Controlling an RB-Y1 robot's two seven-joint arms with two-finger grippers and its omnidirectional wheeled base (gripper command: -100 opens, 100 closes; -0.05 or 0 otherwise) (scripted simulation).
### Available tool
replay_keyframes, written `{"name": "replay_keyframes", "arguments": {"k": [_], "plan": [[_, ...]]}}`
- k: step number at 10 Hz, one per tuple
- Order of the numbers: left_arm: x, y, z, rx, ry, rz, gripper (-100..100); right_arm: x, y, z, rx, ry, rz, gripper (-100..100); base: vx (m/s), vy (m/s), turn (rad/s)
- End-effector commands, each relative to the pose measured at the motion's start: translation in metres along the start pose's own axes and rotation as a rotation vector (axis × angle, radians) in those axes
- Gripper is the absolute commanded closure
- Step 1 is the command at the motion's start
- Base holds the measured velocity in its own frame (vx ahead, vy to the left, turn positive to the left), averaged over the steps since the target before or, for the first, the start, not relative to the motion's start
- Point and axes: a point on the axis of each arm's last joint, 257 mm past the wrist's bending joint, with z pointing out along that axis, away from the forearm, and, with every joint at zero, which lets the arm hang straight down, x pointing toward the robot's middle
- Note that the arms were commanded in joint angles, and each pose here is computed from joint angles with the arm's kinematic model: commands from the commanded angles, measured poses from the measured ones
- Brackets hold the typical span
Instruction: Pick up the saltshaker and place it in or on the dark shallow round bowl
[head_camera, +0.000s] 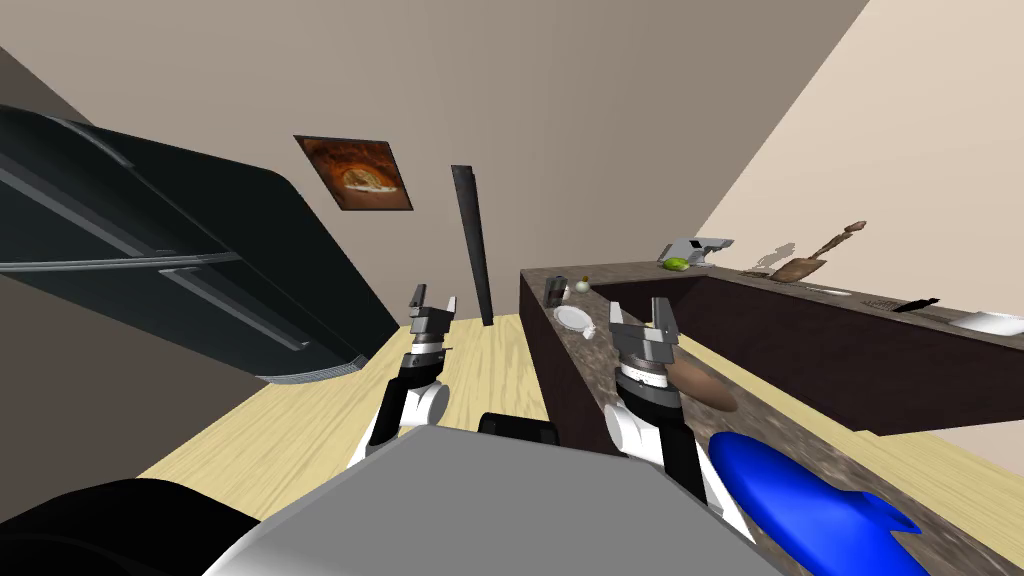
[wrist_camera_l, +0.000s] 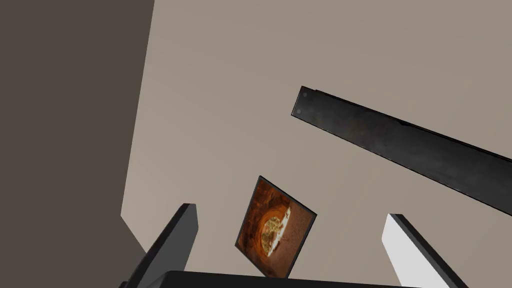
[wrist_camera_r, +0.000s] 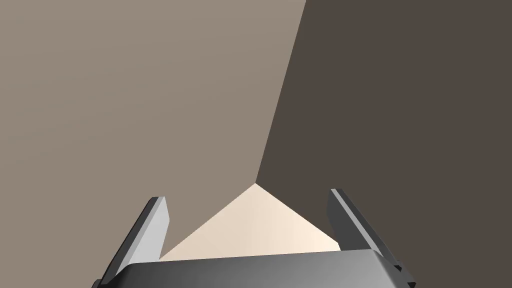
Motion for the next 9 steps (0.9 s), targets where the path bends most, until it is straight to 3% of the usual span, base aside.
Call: {"name": "replay_keyframes", "arguments": {"k": [1, 6, 7, 9], "plan": [[0.0, 0.0, 0.0, 0.0, 0.0, 0.0, 0, -0.004, -0.01, 0.0, 0.038, 0.009, 0.03, -100, 0.012, 0.033, -0.048], [0.0, 0.0, 0.0, 0.0, 0.0, 0.0, 0, -0.025, -0.043, -0.002, 0.16, -0.018, 0.15, -100, 0.026, 0.046, -0.048], [0.0, 0.0, 0.0, 0.0, 0.0, 0.0, 0, -0.025, -0.043, -0.002, 0.16, -0.018, 0.15, -100, 0.018, 0.026, -0.031], [0.0, 0.0, 0.0, 0.0, 0.0, 0.0, 0, -0.04, -0.06, -0.004, 0.222, -0.049, 0.236, -100, 0.021, 0.041, -0.075]]}}
